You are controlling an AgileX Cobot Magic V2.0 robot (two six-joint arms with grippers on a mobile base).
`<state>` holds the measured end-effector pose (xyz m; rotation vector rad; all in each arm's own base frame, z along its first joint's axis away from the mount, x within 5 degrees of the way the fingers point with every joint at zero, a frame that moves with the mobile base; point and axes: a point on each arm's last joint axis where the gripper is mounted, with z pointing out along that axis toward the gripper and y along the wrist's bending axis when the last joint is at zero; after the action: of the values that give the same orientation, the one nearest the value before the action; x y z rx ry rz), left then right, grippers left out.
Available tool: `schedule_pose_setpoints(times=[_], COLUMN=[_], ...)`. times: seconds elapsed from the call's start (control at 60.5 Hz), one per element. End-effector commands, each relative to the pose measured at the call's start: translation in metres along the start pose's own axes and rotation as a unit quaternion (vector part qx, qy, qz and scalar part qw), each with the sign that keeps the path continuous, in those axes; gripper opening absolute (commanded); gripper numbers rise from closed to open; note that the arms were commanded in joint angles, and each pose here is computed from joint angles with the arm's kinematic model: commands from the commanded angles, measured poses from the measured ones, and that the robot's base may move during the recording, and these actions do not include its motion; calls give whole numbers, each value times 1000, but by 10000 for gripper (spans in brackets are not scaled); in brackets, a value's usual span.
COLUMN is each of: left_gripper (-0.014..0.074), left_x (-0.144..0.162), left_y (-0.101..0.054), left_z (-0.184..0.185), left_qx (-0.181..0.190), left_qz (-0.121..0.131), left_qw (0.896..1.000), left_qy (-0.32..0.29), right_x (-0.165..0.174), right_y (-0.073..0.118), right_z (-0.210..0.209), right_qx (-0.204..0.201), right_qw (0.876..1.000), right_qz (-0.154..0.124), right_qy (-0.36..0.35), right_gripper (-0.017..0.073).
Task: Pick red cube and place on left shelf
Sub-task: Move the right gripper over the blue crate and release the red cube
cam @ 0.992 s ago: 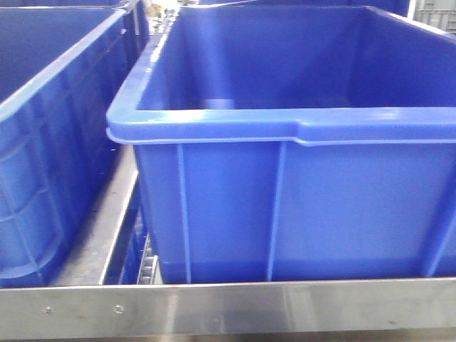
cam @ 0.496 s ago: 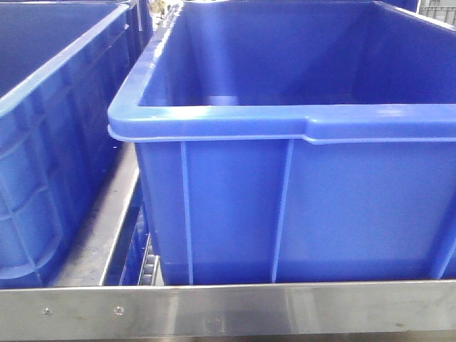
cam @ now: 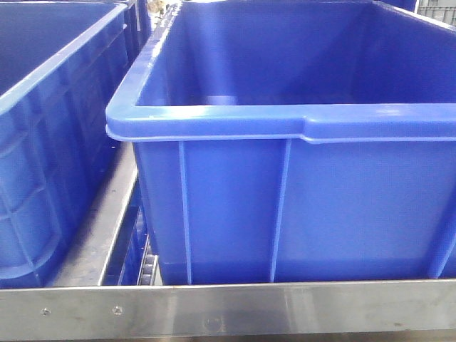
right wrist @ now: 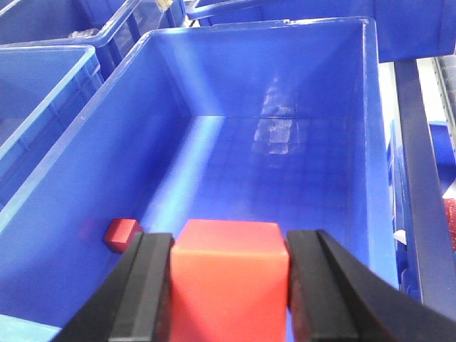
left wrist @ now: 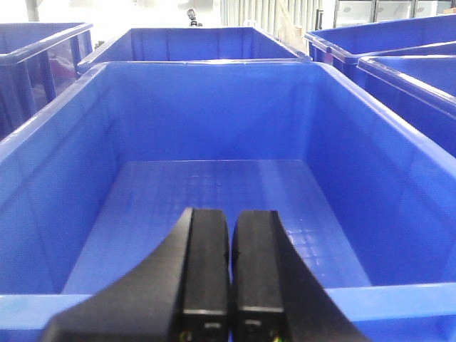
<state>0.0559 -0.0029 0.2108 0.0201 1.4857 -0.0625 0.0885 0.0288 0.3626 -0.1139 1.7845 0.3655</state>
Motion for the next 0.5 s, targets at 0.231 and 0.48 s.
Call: schedule_pose_setpoints(times=[0.231, 0.48], left_gripper=[101, 101], left_x=[0, 0], left_y=[0, 0], left_z=[-1, -1], left_qx=[1, 1], left_qz=[0, 0], left_qw=[999, 999], left_qy=[-37, -37], right_x=[-14, -17], right_y=[1, 0], right_z=[-2, 28], right_qx=[-1, 3], right_qw=[999, 1000], right_qz=[-4, 9], right_qy=[-43, -12], right_gripper=[30, 30])
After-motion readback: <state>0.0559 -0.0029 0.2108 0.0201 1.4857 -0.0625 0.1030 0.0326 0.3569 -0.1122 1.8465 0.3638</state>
